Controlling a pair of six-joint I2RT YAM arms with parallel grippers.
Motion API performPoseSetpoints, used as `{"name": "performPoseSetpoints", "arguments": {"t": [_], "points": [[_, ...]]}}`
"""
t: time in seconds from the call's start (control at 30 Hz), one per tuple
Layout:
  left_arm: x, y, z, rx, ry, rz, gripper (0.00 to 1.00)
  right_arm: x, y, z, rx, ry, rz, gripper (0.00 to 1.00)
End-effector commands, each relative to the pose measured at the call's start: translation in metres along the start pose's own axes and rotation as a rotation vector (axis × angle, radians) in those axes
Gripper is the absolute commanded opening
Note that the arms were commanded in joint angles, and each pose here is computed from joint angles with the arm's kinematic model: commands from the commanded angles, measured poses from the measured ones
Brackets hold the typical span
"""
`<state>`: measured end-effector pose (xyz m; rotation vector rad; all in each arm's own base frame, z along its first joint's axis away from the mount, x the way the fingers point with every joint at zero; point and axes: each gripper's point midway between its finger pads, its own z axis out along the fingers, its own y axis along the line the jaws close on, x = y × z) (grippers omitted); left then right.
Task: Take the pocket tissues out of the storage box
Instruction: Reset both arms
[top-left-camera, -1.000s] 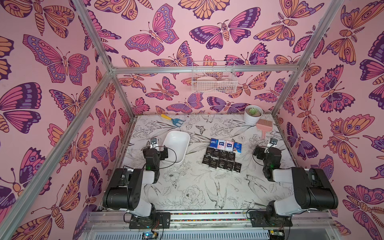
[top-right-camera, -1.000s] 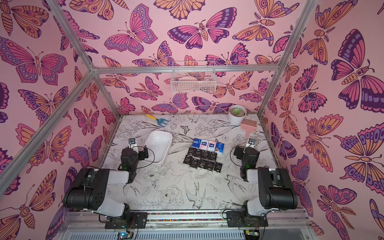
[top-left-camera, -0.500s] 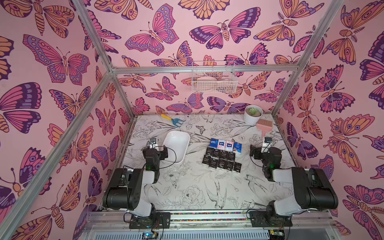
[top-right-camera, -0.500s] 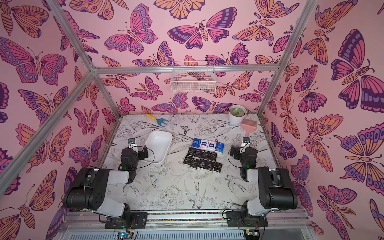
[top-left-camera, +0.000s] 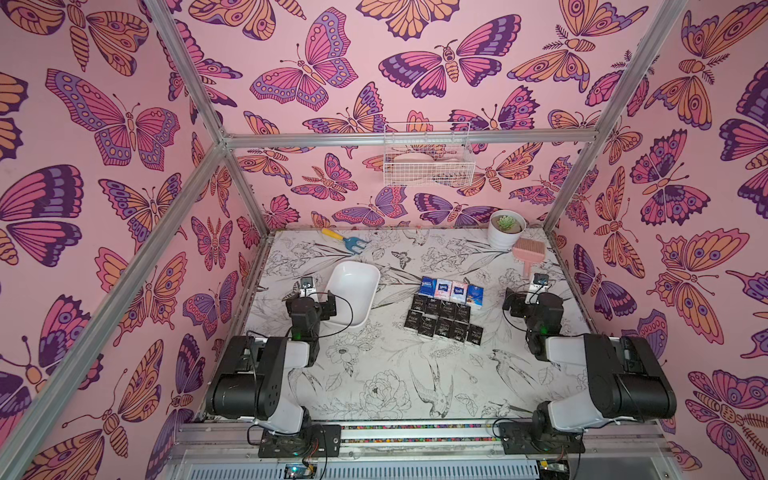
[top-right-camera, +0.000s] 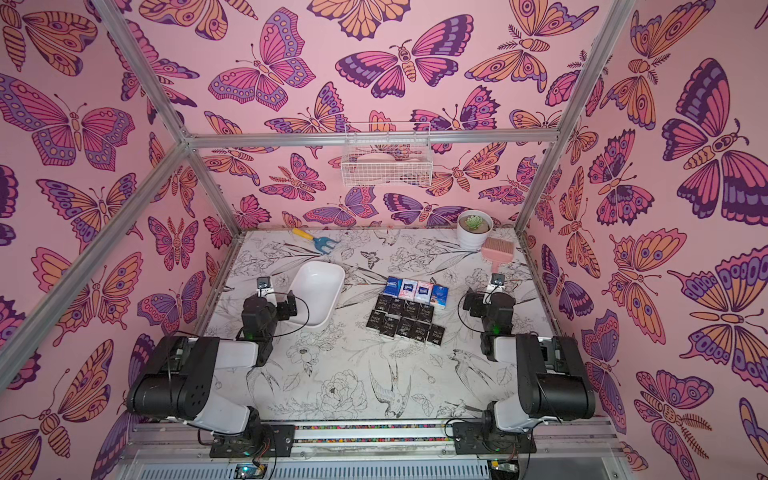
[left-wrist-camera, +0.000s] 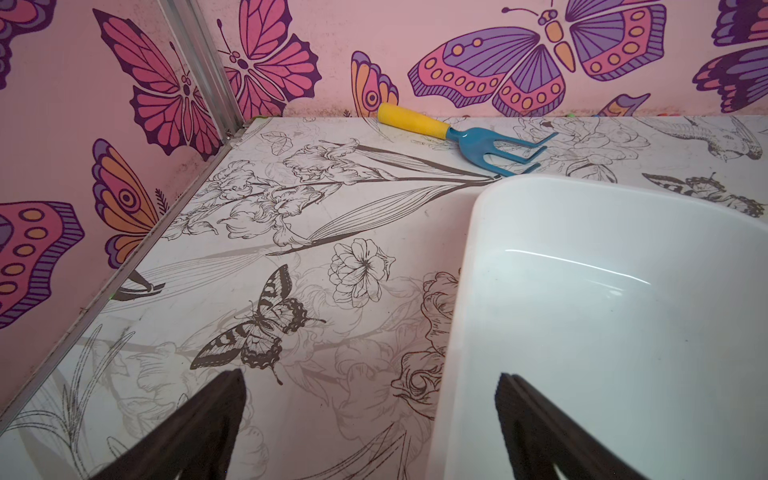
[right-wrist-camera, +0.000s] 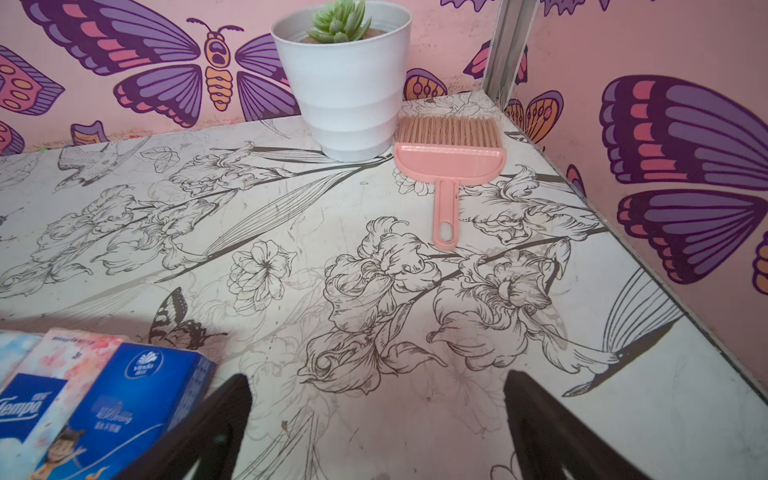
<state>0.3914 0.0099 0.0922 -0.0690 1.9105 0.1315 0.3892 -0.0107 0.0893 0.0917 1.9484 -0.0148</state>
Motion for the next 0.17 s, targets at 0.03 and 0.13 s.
{"name": "performPoseSetpoints", "arguments": {"t": [0.03,0.13], "points": [[0.0022,0.0031,0.0026,-0.005,0.010,-0.003,1.00,-0.0062,-0.0035,0.0026,0.019,-0.005,0.012,0.99],[0.0020,0.0036,0.0027,0.000,0.010,-0.006,1.00,-0.0068,-0.0040,0.0024,0.020,-0.006,0.013,0.99]]}}
